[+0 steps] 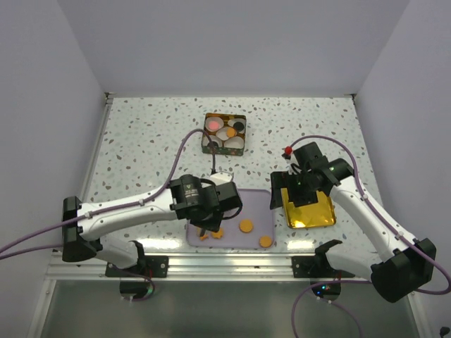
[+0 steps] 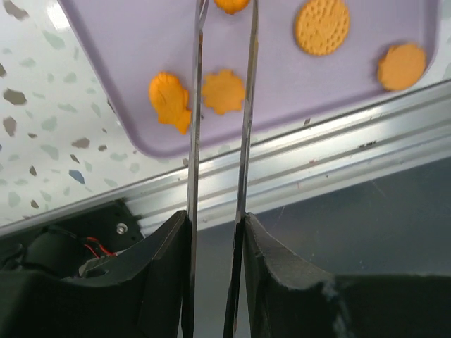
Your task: Pack the cookies
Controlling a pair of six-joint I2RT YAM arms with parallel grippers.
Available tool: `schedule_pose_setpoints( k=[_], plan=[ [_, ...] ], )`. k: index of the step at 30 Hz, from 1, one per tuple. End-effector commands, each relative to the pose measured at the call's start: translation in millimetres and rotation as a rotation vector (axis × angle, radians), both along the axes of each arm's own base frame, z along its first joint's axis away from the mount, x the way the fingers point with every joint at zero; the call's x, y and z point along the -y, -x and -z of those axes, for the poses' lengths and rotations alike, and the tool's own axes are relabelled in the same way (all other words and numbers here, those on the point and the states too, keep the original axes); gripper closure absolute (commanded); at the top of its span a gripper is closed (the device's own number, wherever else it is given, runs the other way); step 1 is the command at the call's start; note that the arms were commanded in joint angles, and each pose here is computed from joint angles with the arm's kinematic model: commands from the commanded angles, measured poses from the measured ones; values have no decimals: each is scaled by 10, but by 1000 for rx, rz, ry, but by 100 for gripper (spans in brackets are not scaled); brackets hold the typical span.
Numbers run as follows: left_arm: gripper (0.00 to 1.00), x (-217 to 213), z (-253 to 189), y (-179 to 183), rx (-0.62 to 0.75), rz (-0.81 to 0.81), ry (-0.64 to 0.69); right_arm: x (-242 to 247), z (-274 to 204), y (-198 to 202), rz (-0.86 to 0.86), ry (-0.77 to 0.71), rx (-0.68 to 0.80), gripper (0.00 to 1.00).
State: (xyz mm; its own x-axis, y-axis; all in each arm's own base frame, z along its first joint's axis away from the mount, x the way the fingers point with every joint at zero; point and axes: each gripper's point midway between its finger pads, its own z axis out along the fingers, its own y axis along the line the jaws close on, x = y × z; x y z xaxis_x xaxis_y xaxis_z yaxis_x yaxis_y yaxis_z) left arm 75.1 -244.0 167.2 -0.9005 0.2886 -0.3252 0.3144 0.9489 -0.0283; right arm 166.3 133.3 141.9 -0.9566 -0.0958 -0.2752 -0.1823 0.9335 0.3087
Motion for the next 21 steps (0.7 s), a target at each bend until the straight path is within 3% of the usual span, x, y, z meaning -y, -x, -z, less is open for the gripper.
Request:
schedule_pose_setpoints(
  k=[1,12,21],
  plan=[
    [61,-33,-309,-424,112,21,17,29,-109,22,-16,6,34,1],
    [61,-53,-838,-1585,265,-11,71,131,-269,132,39,11,63,1],
    [61,54,-914,-2152,303,-9,82,235,-363,221,70,34,76,1]
  ],
)
